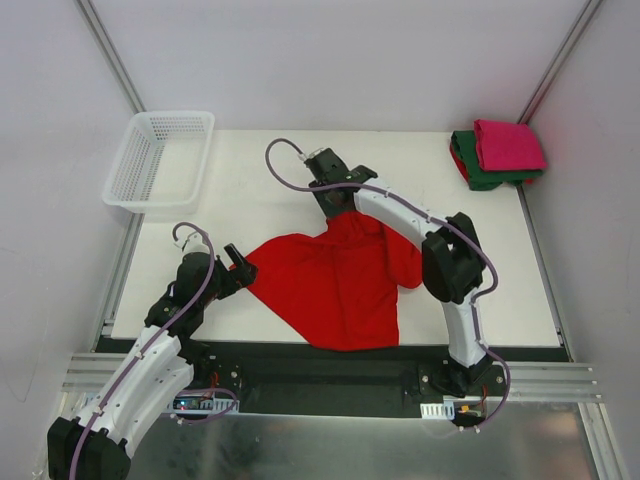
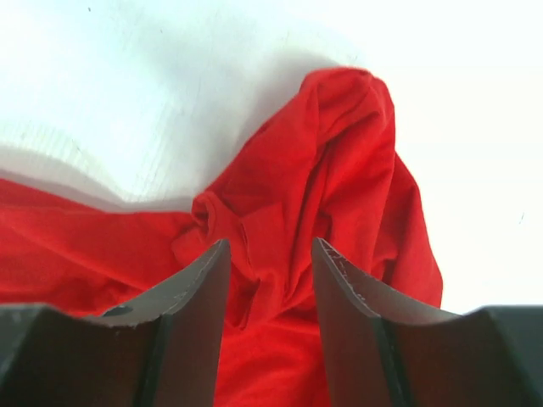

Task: Fold and stack the t-shirts
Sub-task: Flatten out the tshirt

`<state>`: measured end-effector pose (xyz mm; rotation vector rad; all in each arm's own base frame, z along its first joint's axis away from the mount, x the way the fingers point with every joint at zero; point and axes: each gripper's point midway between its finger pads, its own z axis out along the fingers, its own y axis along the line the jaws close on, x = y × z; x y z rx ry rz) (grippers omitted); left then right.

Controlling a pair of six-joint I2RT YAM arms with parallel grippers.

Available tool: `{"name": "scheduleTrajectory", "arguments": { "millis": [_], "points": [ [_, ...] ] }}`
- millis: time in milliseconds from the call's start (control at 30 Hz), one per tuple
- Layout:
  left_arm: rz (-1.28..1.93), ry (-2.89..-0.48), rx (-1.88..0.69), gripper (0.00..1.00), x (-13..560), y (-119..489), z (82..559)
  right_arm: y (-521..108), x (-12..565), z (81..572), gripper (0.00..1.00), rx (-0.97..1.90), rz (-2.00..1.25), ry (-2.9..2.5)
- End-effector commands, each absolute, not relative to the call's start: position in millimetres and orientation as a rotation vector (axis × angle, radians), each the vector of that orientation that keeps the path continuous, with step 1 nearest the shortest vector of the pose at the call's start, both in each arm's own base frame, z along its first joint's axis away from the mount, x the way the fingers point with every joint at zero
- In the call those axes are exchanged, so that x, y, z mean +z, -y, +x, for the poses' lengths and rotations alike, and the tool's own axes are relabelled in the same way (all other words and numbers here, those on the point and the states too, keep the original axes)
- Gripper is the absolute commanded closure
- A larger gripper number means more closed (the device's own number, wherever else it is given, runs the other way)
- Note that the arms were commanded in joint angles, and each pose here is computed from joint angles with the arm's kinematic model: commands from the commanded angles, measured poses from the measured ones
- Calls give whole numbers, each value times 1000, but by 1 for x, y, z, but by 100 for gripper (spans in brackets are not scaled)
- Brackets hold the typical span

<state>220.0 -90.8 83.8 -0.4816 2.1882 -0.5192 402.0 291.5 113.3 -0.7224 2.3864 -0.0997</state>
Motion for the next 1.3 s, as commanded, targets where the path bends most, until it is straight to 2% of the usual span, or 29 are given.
{"name": "scheduleTrajectory", "arguments": {
  "millis": [0,733,833,900,1000,1133,1267],
  "points": [
    [-454,-2184,-525,1,86,92,220,-300,106,411,54,-111,-749,-2383],
    [-458,-2205,-490,1,79,89,219,-294,67,415,54,-121,-757,-2455],
    [-460,-2205,-491,1,78,89,219,-291,62,413,59,-126,-755,-2467],
    [-460,-2205,-491,1,78,89,219,-291,62,413,65,-117,-748,-2472],
    [-459,-2206,-493,1,78,89,218,-290,60,412,83,-109,-745,-2481],
    [-460,-2204,-492,0,78,88,218,-290,59,410,96,-96,-743,-2488],
    [-459,-2204,-493,1,78,89,218,-286,61,409,99,-106,-736,-2484]
  ]
}}
